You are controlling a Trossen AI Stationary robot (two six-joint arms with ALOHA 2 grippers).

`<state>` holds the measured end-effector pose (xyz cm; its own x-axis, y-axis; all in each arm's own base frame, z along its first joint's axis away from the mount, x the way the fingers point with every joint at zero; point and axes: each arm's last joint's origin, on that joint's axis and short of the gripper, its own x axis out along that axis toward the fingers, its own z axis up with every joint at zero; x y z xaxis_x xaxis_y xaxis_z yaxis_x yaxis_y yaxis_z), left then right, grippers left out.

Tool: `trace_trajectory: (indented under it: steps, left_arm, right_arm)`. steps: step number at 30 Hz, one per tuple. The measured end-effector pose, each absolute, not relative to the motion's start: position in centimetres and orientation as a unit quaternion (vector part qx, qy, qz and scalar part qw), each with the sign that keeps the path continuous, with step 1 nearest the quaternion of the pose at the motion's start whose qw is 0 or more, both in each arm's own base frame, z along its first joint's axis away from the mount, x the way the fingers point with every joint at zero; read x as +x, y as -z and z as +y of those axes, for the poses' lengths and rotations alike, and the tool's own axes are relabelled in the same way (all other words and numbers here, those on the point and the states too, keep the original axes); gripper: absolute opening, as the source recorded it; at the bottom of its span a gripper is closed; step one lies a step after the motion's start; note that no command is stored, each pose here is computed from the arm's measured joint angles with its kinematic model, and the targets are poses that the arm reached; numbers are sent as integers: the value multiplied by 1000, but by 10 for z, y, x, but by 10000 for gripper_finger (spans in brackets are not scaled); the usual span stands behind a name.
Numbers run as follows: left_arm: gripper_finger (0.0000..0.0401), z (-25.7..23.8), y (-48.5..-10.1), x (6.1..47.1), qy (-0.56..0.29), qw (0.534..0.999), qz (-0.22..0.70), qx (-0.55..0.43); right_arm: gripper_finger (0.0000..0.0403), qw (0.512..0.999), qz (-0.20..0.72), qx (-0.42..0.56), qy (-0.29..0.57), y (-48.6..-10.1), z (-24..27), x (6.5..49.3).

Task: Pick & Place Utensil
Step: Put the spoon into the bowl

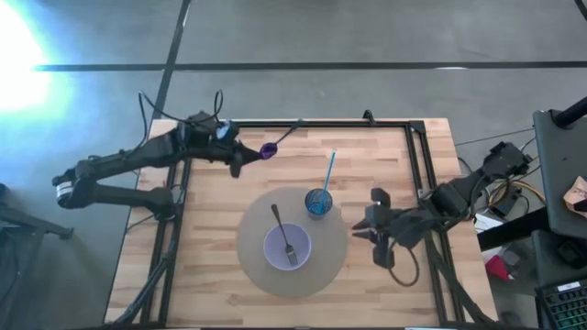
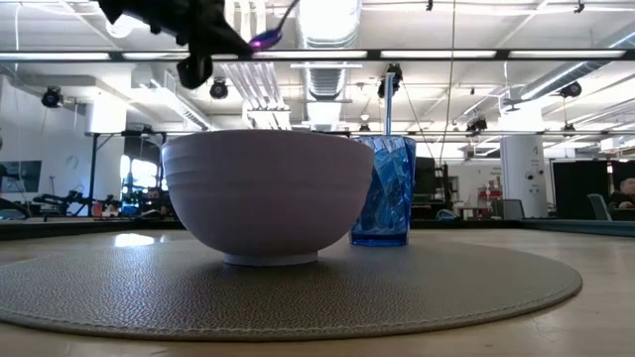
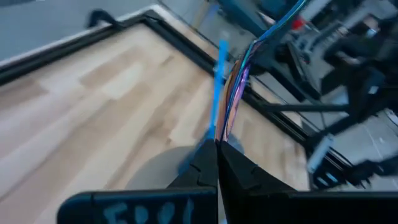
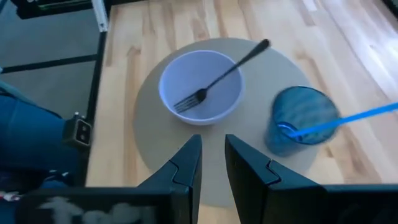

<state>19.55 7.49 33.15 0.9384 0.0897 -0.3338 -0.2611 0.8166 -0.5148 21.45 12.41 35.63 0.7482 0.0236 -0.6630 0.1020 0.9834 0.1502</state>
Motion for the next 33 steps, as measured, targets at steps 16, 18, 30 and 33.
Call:
trace_trajectory:
  steps: [16,18,30,33]
  left_arm:
    - [0,-9,-333,213,45,952,171,-250]
    - [0,-18,-333,212,50,952,173,-246]
    - [0,-54,-313,212,81,948,155,-267]
    - [0,-60,-305,212,85,946,150,-274]
  right_arm:
    - [68,928,367,58,40,-306,167,267]
    - [68,931,358,61,34,-307,172,271]
    - [68,960,273,23,58,-319,212,252]
    - [68,966,239,0,101,-316,219,249]
